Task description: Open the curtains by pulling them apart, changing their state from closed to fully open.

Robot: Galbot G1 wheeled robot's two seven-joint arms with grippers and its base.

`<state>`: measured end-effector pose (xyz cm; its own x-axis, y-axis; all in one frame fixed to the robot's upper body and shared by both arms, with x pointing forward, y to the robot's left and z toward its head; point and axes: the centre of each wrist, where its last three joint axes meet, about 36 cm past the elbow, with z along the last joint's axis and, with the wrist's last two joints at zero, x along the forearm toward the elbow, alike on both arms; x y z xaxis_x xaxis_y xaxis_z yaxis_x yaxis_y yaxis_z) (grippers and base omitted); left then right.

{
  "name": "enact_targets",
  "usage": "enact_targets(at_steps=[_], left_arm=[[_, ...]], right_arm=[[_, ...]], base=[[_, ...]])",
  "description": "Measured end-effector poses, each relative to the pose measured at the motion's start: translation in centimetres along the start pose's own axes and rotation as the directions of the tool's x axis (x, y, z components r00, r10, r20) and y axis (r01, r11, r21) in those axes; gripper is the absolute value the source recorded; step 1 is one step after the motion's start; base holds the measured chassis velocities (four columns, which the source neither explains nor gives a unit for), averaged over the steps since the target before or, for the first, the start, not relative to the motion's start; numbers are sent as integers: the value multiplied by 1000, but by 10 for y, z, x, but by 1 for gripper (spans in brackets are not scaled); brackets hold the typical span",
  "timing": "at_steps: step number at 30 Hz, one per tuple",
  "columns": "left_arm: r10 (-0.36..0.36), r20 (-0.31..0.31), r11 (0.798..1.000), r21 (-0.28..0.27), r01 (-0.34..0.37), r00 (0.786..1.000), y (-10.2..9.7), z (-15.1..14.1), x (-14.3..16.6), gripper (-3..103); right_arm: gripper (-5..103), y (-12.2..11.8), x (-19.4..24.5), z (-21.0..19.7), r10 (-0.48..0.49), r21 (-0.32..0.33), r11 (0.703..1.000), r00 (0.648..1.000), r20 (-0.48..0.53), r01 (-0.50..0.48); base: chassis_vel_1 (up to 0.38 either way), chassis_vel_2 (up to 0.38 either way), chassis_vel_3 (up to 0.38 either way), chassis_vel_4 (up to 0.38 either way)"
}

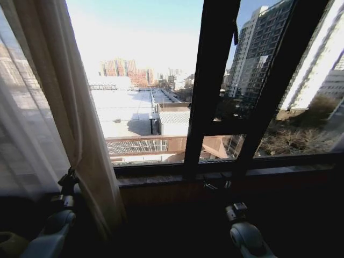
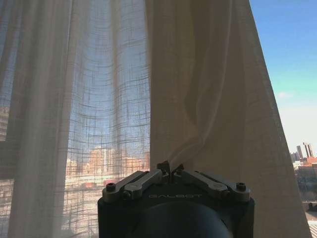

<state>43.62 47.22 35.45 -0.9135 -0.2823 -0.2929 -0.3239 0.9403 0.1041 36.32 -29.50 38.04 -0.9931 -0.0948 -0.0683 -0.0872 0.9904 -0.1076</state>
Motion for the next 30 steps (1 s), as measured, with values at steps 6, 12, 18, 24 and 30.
enact_targets(at_steps=[6, 12, 18, 24, 30], left_arm=[[4, 3, 1000, 6, -4, 1000, -3, 0, -1, 0], [5, 2, 1000, 5, -5, 1000, -2, 1, 0, 0], [7, 1, 1000, -1, -7, 1000, 0, 1, 3, 0], [74, 36, 997, 17, -75, 997, -9, 0, 7, 0], [139, 53, 989, 47, -141, 989, -31, 5, 6, 0]], right_arm=[[100, 0, 0, 0, 0, 0, 1000, 1000, 0, 0], [100, 0, 0, 0, 0, 0, 1000, 1000, 0, 0], [100, 0, 0, 0, 0, 0, 1000, 1000, 0, 0], [100, 0, 0, 0, 0, 0, 1000, 1000, 0, 0], [100, 0, 0, 0, 0, 0, 1000, 1000, 0, 0]], base=[[0, 0, 0, 0], [0, 0, 0, 0], [30, 23, -26, -11], [112, 98, -88, -94], [90, 66, -84, -79]])
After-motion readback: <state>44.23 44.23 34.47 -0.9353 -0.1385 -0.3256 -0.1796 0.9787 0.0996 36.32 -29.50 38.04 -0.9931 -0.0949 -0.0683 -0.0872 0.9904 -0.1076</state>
